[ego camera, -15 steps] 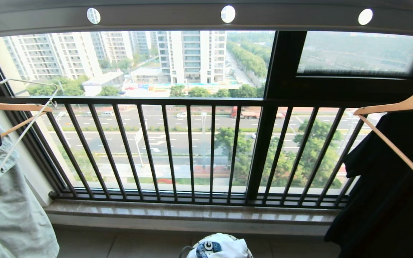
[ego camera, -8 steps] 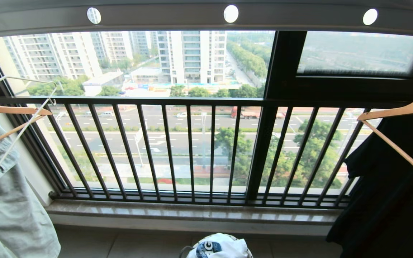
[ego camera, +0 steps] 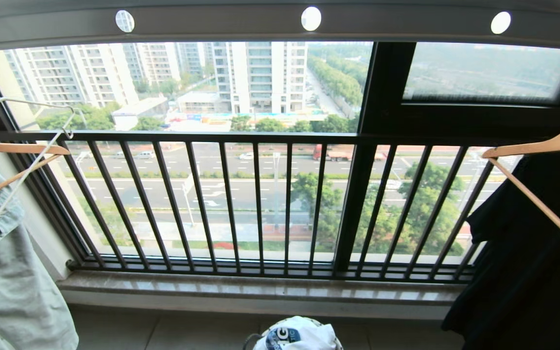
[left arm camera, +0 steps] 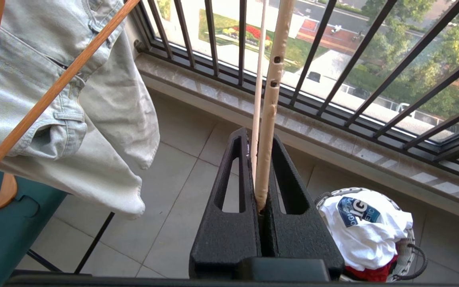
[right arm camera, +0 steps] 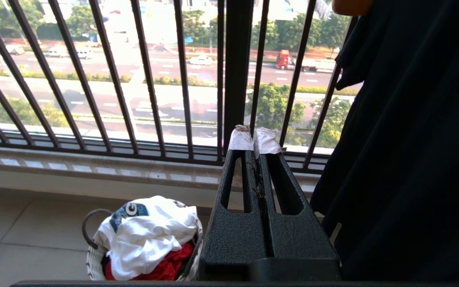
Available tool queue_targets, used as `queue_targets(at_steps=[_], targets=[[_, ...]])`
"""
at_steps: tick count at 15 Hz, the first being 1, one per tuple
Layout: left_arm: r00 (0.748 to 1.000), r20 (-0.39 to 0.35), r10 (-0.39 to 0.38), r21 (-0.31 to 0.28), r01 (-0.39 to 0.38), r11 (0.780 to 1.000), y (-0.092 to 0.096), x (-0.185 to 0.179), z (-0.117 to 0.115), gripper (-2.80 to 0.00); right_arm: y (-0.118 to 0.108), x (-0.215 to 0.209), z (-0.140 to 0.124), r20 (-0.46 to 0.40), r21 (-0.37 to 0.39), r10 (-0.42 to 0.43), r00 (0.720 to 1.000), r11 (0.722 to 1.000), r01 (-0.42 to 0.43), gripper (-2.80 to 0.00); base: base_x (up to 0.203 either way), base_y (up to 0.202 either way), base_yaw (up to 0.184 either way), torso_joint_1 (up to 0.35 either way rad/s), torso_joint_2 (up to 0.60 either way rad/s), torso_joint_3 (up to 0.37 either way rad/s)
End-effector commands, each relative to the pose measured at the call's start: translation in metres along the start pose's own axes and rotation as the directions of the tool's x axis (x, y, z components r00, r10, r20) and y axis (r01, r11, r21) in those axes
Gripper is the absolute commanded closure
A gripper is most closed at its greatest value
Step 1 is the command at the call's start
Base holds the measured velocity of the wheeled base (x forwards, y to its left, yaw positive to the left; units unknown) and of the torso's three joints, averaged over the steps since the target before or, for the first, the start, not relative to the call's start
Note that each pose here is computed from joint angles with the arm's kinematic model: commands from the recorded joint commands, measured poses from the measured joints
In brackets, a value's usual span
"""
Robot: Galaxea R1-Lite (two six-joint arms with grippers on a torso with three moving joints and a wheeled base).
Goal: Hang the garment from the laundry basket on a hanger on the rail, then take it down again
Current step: Pick up the clothes rack on the clothesline
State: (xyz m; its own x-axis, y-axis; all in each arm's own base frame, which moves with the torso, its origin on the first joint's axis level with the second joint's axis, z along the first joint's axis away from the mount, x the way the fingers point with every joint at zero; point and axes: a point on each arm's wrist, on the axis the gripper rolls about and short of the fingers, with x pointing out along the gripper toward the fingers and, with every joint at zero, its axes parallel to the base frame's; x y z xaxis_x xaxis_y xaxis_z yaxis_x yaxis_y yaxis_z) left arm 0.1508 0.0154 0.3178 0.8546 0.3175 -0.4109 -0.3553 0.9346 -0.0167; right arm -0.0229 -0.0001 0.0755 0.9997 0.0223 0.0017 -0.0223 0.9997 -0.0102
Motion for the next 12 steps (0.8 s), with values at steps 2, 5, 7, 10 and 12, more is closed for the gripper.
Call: queue_targets(at_steps=[2,5,7,10,12], targets=[[1.000,0.013,0.000,0.006,0.000,1.000,0.002,-0.006,0.000,0.00,0.000,0.000,0.000,-0.001,-0.001,0.001,1.000,1.000,-0.001,0.00,0.000,0.000,0.000,0.000,0.00,0.000],[1.000,0.027,-0.002,0.004,0.002,1.000,0.003,-0.010,0.000,0.00,0.000,0.000,0.000,0.000,-0.001,0.001,1.000,1.000,-0.001,0.00,0.000,0.000,0.000,0.000,0.00,0.000],[0.999,0.040,-0.003,0.004,0.003,1.000,0.004,-0.015,0.000,0.00,0.000,0.000,0.000,-0.002,-0.001,0.001,1.000,1.000,-0.001,0.00,0.000,0.000,0.000,0.000,0.00,0.000],[0.998,0.068,-0.007,0.013,0.006,1.000,0.007,-0.025,0.000,0.00,0.000,0.000,0.000,-0.002,-0.001,0.002,1.000,1.000,-0.002,0.00,0.000,0.000,0.000,0.000,0.00,0.000],[0.997,0.081,-0.008,0.020,0.007,1.000,0.008,-0.030,0.000,0.00,0.000,0.000,0.000,-0.001,-0.001,0.001,1.000,1.000,-0.001,0.00,0.000,0.000,0.000,0.000,0.00,0.000]])
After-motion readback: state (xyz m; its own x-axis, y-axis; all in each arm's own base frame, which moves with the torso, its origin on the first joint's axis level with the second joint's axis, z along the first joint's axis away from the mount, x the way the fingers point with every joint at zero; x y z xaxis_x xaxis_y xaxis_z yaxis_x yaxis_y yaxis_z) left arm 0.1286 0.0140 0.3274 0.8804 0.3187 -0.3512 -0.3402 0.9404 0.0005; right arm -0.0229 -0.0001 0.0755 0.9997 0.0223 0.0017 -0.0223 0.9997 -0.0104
